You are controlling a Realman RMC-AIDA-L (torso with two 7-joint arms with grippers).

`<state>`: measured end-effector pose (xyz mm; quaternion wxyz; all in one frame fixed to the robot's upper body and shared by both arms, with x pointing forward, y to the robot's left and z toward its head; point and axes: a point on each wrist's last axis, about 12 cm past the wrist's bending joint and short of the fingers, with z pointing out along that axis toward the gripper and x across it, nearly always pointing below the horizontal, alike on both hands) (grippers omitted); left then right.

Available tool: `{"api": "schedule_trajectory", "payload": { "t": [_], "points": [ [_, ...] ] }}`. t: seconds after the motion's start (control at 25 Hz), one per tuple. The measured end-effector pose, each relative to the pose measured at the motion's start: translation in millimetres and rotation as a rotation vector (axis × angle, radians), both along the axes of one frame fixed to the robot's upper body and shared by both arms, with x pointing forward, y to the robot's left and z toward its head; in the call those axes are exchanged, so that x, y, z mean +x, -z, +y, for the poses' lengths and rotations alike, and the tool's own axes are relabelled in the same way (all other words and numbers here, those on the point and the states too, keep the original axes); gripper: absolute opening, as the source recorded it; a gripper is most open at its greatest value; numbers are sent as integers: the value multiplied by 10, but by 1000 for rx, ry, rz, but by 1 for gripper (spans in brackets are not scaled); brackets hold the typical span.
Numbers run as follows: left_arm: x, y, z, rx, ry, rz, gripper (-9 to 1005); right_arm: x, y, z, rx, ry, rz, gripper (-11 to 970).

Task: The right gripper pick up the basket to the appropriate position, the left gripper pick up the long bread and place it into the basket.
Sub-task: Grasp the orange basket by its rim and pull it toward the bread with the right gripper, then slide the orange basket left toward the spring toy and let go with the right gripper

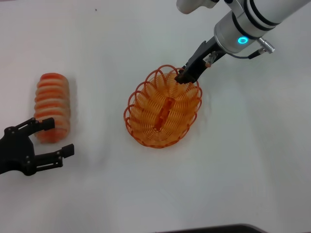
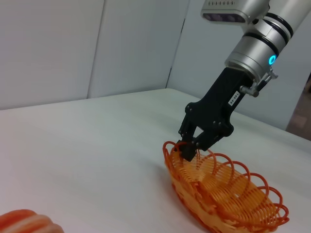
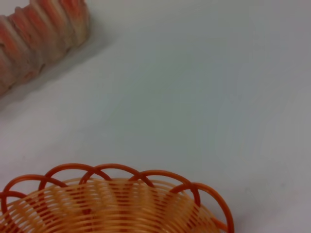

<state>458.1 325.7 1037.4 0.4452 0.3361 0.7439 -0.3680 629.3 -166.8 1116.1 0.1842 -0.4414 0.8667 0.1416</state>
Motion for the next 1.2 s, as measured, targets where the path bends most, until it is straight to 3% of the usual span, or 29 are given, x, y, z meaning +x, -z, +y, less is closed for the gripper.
{"api": "schedule_trajectory", "payload": {
  "t": [0.2,0.4,0.68,0.96,1.2],
  "points": [
    [9,-4,-5,1,3,-1,946,1,5,-13,7,7,2,252],
    [13,-5,-8,1,5,-1,946,1,10,-24,28,22,12,128],
    [12,-4,-11,1,5,-1,947,-20,-65,-127,204,118,81,111],
    [19,-26,-18,-4,16,-10,947,-88,-154,-466,444,286,192,78],
    [56,-62,-23,8,22,-28,947,-184,-104,-722,565,449,286,79]
  ]
}}
